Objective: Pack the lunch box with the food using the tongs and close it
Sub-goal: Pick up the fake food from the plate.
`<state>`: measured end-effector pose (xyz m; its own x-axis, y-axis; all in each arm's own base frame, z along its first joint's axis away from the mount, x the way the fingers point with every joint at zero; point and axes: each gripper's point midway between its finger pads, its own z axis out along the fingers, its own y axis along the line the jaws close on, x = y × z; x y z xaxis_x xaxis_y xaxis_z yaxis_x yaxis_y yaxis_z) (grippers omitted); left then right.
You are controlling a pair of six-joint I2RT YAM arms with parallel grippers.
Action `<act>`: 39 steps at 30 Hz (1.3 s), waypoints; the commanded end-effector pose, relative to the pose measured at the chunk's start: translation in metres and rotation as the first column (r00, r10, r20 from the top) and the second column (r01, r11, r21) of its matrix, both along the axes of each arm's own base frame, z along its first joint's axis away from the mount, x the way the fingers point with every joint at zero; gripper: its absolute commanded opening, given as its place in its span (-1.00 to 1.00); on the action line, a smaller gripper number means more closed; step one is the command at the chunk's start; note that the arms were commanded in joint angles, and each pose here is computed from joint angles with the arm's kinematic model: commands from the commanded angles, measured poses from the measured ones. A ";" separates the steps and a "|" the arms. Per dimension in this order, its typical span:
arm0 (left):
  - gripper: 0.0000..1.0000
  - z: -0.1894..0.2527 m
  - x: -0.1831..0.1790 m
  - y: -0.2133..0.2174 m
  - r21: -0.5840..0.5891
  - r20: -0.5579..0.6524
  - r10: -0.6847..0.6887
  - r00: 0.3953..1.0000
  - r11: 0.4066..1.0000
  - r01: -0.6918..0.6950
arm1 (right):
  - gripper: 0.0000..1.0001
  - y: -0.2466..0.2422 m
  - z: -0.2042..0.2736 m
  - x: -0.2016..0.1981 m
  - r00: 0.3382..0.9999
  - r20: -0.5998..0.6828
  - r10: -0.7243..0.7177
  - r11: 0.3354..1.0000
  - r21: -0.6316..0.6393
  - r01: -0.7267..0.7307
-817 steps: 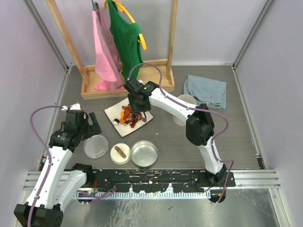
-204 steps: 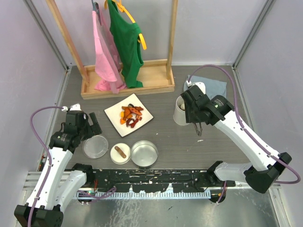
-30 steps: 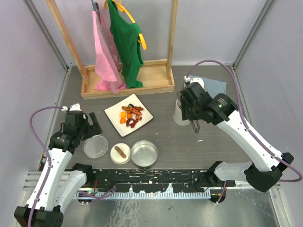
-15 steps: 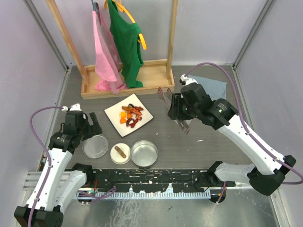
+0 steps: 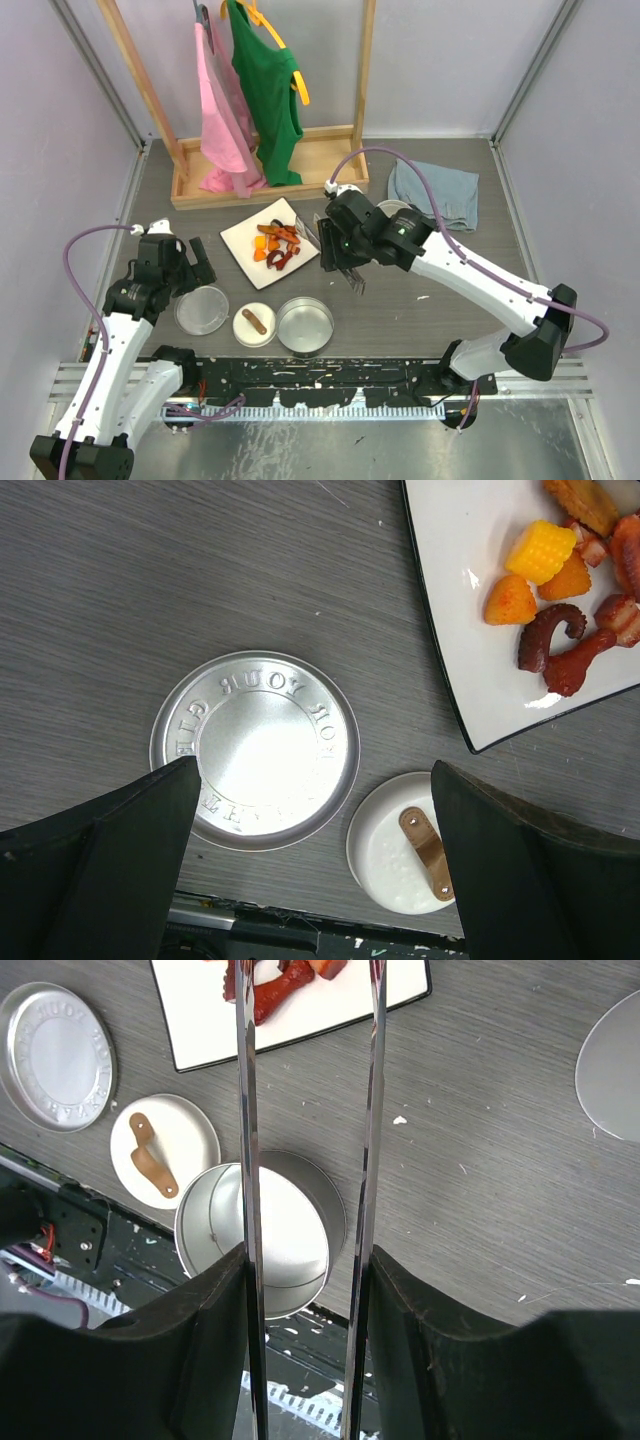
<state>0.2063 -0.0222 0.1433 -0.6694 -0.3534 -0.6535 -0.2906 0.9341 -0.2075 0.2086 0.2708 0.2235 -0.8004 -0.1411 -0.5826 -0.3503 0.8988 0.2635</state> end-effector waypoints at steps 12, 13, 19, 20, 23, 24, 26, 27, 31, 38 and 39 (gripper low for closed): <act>0.99 0.009 0.011 0.000 -0.006 0.048 0.007 0.999 1.000 -0.007 | 0.02 0.034 -0.022 0.030 0.998 0.023 0.063 0.995 -0.079 -0.061; 0.99 0.009 0.011 0.000 -0.006 0.047 0.008 0.999 1.000 -0.007 | 0.02 0.036 -0.024 0.033 0.997 0.025 0.068 0.994 -0.087 -0.066; 0.99 0.008 0.012 0.000 -0.003 0.045 0.011 0.999 1.000 -0.011 | 0.01 0.049 -0.036 0.048 0.993 0.020 0.117 0.981 -0.160 -0.113; 0.99 0.008 0.012 0.000 -0.004 0.045 0.010 0.999 1.000 -0.010 | 0.01 0.050 -0.039 0.049 0.992 0.015 0.122 0.978 -0.170 -0.118; 0.99 0.008 0.012 0.000 -0.003 0.045 0.011 0.999 1.000 -0.010 | 0.01 0.055 -0.047 0.054 0.989 0.004 0.148 0.969 -0.199 -0.144; 0.99 0.008 0.012 0.000 -0.003 0.046 0.011 0.999 1.000 -0.011 | 0.01 0.056 -0.050 0.055 0.988 -0.001 0.155 0.966 -0.211 -0.152; 0.99 0.009 0.012 0.001 -0.002 0.047 0.013 0.999 1.000 -0.013 | 0.01 0.057 -0.058 0.057 0.986 -0.017 0.167 0.956 -0.241 -0.166; 0.99 0.009 0.012 0.001 -0.002 0.047 0.012 0.999 1.000 -0.012 | 0.01 0.058 -0.060 0.059 0.985 -0.020 0.170 0.953 -0.252 -0.169; 0.99 0.008 0.011 0.001 0.001 0.045 0.014 0.999 1.000 -0.014 | 0.01 0.058 -0.074 0.062 0.983 -0.043 0.181 0.937 -0.297 -0.185; 0.99 0.008 0.012 0.001 -0.001 0.044 0.012 0.999 1.000 -0.012 | 0.01 0.062 -0.084 0.064 0.980 -0.054 0.190 0.931 -0.307 -0.197; 0.99 0.008 0.012 0.001 -0.001 0.044 0.013 0.999 1.000 -0.013 | 0.01 0.062 -0.085 0.064 0.981 -0.052 0.188 0.930 -0.311 -0.195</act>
<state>0.2069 -0.0221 0.1410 -0.6772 -0.3520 -0.6462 -0.2937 0.9345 -0.2012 0.2624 0.3228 0.1177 -0.7870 -0.4718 -0.3975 -0.5100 0.8601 -0.0110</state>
